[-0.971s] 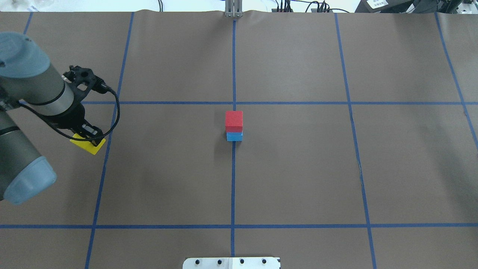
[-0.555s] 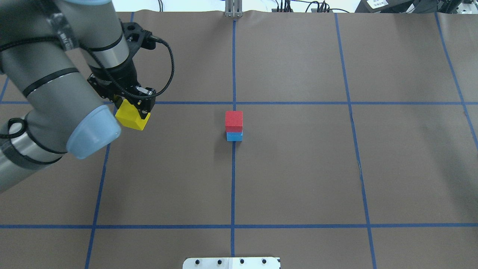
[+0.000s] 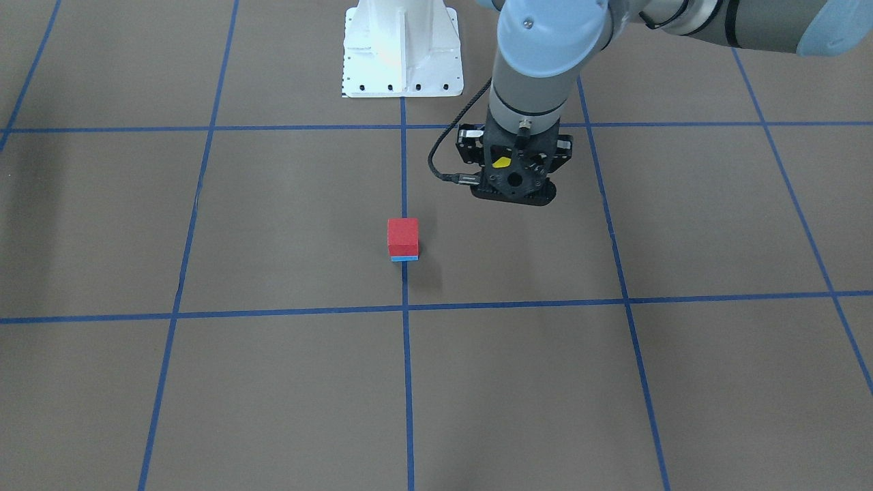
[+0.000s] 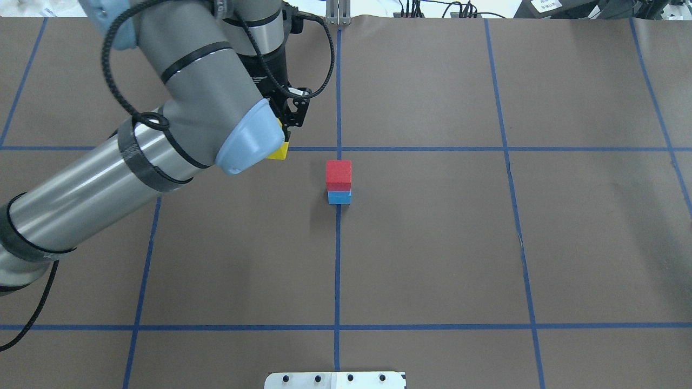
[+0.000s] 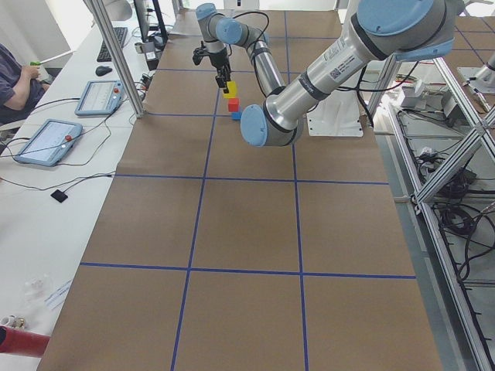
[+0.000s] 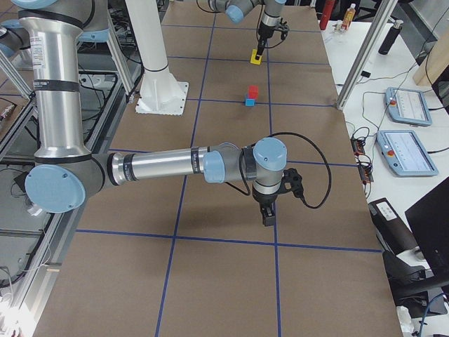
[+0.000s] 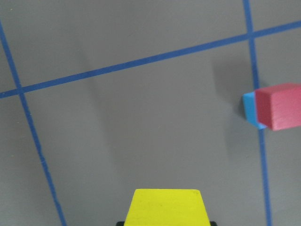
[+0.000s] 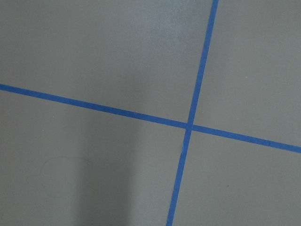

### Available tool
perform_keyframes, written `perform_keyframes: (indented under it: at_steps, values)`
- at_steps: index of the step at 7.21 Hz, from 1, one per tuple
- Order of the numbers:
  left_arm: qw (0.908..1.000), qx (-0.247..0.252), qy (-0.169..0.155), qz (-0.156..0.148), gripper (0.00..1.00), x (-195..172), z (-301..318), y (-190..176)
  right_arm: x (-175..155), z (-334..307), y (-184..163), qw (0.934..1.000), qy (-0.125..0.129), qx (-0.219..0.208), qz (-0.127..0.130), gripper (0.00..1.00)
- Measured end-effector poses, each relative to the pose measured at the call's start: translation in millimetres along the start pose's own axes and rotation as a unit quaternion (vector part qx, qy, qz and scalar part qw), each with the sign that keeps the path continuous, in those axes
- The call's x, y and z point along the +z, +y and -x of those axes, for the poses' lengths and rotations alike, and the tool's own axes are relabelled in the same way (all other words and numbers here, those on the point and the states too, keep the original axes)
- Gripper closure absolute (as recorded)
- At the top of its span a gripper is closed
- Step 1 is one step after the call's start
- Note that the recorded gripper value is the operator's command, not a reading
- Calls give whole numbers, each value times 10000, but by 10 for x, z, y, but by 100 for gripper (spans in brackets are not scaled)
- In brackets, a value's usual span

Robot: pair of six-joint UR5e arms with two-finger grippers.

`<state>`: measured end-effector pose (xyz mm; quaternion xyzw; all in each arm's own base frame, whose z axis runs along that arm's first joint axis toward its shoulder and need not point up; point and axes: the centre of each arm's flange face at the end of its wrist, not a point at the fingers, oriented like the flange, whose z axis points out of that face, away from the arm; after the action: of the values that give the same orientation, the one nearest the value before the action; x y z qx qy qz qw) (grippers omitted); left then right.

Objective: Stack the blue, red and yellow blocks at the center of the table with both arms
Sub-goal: 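Carry the yellow cube with the left gripper above the red cube, then lower the yellow cube onto the red cube and open the left gripper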

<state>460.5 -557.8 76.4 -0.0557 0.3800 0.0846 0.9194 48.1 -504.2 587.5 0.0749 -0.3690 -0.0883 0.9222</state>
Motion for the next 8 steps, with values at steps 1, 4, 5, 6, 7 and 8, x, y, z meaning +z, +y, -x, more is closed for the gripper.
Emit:
perform_keyframes:
  at_steps: [1,4,5,6,7,8]
  values:
    - [9999,-125,89,-13,100,154,-206,-103,0,-22,33,10000,0,-31,-1,0]
    - [9993,-314,179,67,100,513,-505,-106,-3,-47,79,10000,2,-39,-8,0]
    - [9992,-345,179,93,100,588,-549,-82,-5,-48,81,10000,3,-38,-10,0]
    - [9992,-342,176,107,100,661,-575,-76,-5,-51,85,10000,3,-35,-10,0]
    - [9992,-334,175,108,100,716,-582,-91,-4,-54,86,10000,5,-33,-9,0]
    - [9992,-330,173,109,100,751,-581,-107,-5,-53,81,10000,8,-35,-10,0]
